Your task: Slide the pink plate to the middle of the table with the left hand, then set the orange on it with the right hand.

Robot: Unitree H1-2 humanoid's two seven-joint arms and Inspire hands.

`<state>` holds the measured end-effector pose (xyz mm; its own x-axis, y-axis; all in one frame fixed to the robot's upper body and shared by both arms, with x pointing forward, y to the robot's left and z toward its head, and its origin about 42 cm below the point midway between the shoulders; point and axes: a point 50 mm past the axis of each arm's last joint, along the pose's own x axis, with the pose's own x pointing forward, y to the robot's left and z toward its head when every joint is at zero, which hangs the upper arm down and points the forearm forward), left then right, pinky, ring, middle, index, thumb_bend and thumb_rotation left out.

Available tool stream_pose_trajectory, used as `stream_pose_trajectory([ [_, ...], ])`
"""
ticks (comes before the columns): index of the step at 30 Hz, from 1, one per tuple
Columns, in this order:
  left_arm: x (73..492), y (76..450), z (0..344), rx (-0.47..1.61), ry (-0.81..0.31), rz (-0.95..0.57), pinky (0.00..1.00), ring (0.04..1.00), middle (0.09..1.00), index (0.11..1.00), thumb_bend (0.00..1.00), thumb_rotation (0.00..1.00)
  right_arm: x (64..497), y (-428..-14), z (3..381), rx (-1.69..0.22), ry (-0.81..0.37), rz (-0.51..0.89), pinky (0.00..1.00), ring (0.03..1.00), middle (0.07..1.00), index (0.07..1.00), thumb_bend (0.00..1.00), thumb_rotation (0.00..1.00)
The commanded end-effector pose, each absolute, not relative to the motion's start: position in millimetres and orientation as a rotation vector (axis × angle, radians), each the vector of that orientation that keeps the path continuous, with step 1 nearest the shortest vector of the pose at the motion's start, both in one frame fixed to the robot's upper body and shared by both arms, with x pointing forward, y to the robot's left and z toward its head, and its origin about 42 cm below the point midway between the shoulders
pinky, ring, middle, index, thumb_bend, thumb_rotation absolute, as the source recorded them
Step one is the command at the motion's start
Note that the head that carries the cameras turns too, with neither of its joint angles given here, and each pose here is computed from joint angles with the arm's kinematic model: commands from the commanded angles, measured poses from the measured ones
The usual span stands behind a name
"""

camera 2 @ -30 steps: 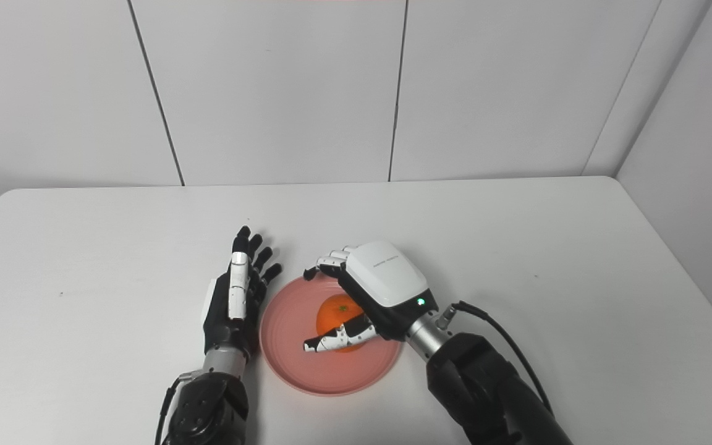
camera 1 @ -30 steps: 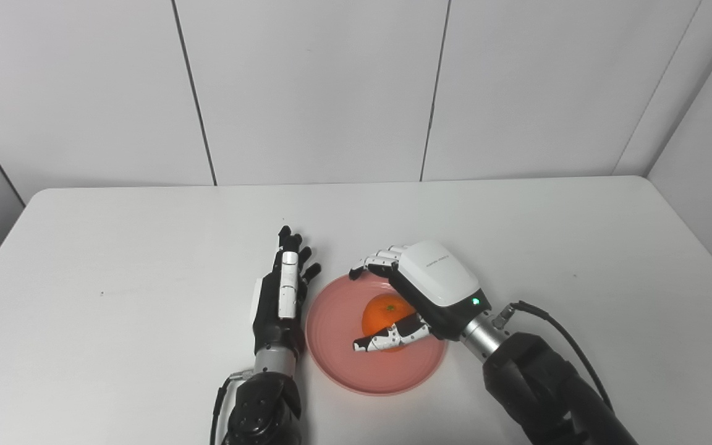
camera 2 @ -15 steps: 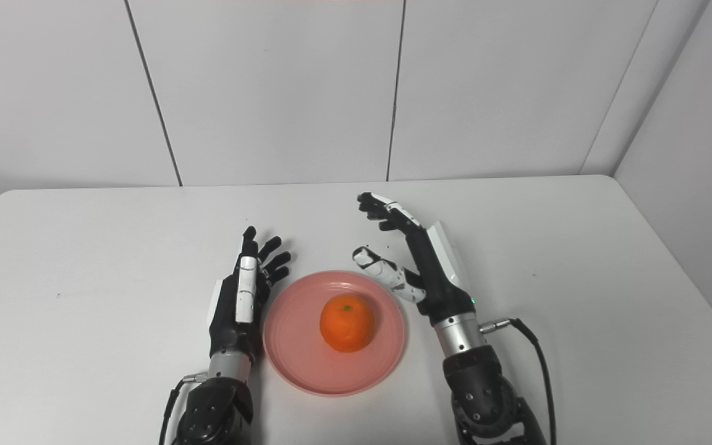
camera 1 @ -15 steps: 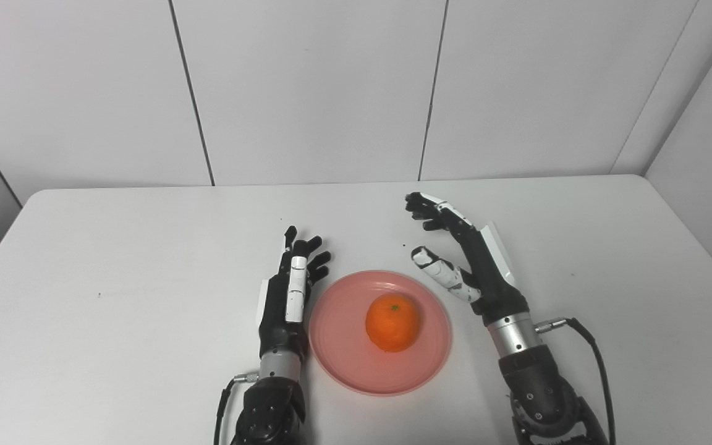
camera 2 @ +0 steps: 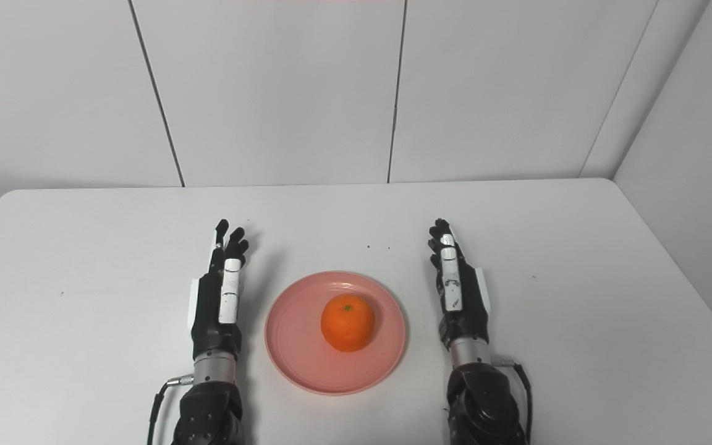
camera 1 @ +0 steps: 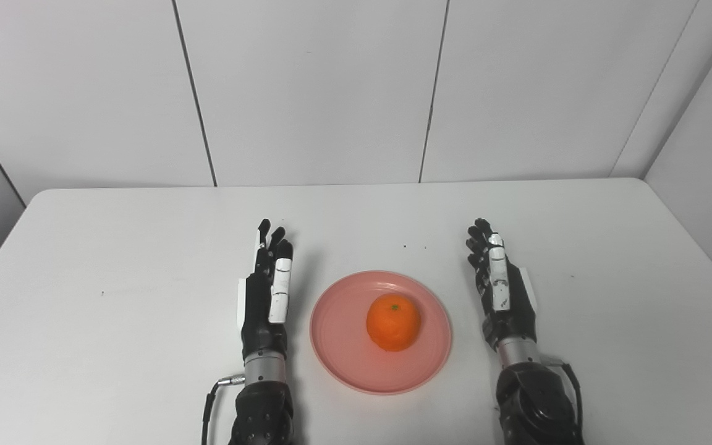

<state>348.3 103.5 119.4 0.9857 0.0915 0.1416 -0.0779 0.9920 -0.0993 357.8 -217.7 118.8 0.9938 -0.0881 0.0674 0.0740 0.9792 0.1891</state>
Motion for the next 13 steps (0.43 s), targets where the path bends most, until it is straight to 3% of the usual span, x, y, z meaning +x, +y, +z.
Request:
stream_pose_trajectory([
  [1, 345.5, 116.6, 104.0, -0.039, -0.122, 0.111, 0.96, 0.937, 0.948, 0.96, 0.72, 0.95, 348.6, -219.1, 90.5, 0.232, 0.046, -0.092, 1.0, 0.979, 0.957, 0.956, 0.82, 1.0],
  [6, 346.4, 119.7, 103.2, -0.018, -0.104, 0.118, 0.95, 0.952, 0.957, 0.957, 0.79, 0.96, 346.5, -217.5, 83.9, 0.242, 0.083, -0.099, 1.0, 0.983, 0.961, 0.96, 0.81, 1.0],
  [13, 347.3, 119.7, 103.8, -0.023, -0.071, 0.099, 0.95, 0.959, 0.969, 0.961, 0.82, 0.96, 346.8, -214.6, 88.5, 0.21, 0.088, -0.098, 1.0, 0.97, 0.955, 0.94, 0.76, 1.0],
])
